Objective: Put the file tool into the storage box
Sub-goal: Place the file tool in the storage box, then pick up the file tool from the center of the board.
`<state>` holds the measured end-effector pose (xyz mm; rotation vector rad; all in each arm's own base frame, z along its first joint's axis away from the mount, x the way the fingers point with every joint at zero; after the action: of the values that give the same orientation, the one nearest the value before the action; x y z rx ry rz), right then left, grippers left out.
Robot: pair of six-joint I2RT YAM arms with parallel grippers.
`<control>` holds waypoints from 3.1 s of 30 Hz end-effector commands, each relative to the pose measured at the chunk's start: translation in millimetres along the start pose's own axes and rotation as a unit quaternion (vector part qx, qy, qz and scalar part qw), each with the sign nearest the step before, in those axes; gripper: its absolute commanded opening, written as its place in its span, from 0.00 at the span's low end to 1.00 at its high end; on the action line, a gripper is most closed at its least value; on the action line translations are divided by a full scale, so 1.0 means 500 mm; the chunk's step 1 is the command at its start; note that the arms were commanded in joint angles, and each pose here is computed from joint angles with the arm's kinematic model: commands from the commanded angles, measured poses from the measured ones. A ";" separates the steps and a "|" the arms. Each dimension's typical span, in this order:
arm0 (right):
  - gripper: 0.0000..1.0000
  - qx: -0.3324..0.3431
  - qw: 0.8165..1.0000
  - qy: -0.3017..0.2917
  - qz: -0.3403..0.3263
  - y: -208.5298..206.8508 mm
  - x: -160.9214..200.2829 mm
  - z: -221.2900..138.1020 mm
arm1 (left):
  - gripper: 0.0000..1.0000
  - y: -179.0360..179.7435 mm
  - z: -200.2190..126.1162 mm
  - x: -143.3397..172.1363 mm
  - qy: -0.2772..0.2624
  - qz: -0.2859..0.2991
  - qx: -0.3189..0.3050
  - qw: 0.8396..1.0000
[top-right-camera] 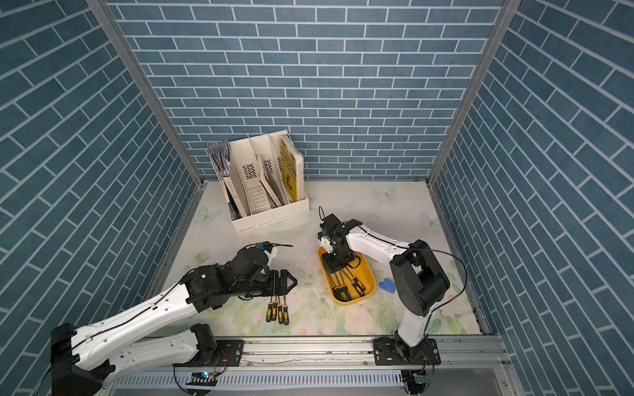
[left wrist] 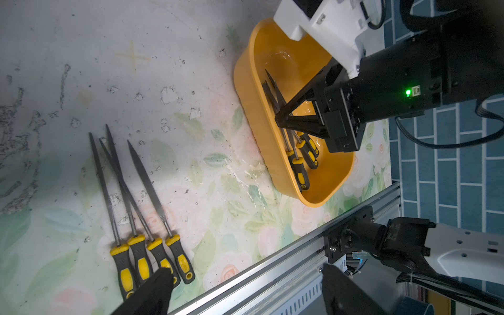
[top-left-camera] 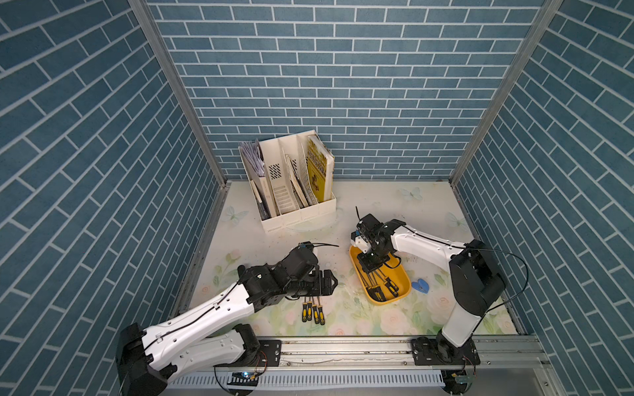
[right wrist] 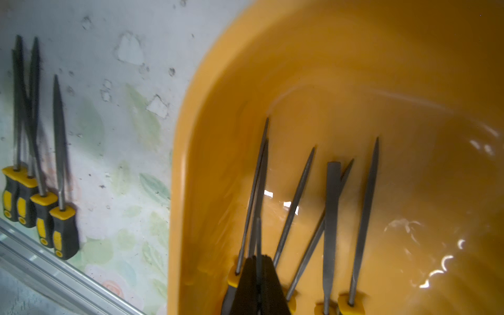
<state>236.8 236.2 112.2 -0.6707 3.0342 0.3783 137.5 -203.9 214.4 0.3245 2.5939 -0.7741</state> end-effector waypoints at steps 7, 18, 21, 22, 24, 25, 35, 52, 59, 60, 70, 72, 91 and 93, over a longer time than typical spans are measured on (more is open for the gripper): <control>0.38 -0.003 1.000 -0.019 0.000 0.005 -0.013 -0.013 | 0.90 0.044 -0.005 0.025 0.011 -0.018 -0.067 0.998; 0.41 -0.025 0.993 -0.110 0.023 0.016 -0.038 -0.151 | 0.68 0.131 0.048 0.128 0.107 -0.031 -0.153 0.982; 0.40 -0.033 0.993 -0.114 0.022 0.021 -0.034 -0.159 | 0.62 0.141 0.067 0.144 0.126 -0.026 -0.159 0.979; 0.40 -0.033 0.993 -0.114 0.021 0.022 -0.031 -0.159 | 0.59 0.141 0.073 0.147 0.130 -0.024 -0.156 0.979; 0.39 -0.033 0.993 -0.112 0.020 0.024 -0.027 -0.154 | 0.54 0.144 0.082 0.151 0.138 -0.022 -0.159 0.977; 0.38 -0.033 0.993 -0.111 0.020 0.023 -0.024 -0.151 | 0.52 0.148 0.086 0.154 0.142 -0.021 -0.165 0.976; 0.36 -0.037 0.994 -0.102 0.022 0.021 -0.002 -0.121 | 0.47 0.162 0.108 0.163 0.153 -0.019 -0.186 0.970; 0.36 -0.040 0.994 -0.095 0.023 0.020 0.020 -0.103 | 0.38 0.192 0.137 0.176 0.167 -0.014 -0.225 0.960; 0.35 -0.039 0.994 -0.096 0.021 0.021 0.020 -0.103 | 0.39 0.200 0.154 0.177 0.174 -0.009 -0.233 0.957; 0.35 -0.038 0.994 -0.096 0.021 0.021 0.021 -0.102 | 0.39 0.202 0.157 0.178 0.176 -0.009 -0.235 0.956; 0.35 -0.047 0.994 -0.098 0.021 0.025 0.023 -0.098 | 0.12 0.194 0.161 0.169 0.179 0.010 -0.225 0.958; 0.36 -0.065 0.992 -0.102 0.021 0.033 0.023 -0.103 | 0.08 0.188 0.152 0.162 0.179 0.019 -0.223 0.958; 0.53 -0.353 0.915 -0.178 0.078 0.135 0.018 -0.203 | 0.05 -0.031 0.043 0.034 0.106 0.095 0.008 0.990; 0.52 -0.356 0.914 -0.176 0.083 0.134 0.025 -0.193 | 0.05 -0.040 0.049 0.028 0.104 0.095 0.015 0.990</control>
<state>203.4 260.3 212.6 -0.3173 2.6045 1.3596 125.0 -222.2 191.8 0.6407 2.7253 -0.6841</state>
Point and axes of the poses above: each gripper's point midway between its finger pads, its own z axis out along the fingers, its own y axis along the line the jaws close on, x = y × z, the point moved 6 cm from there along -z, back along the fingers, and after that the axes turned 11 degrees about z, right-handed, at the moved point
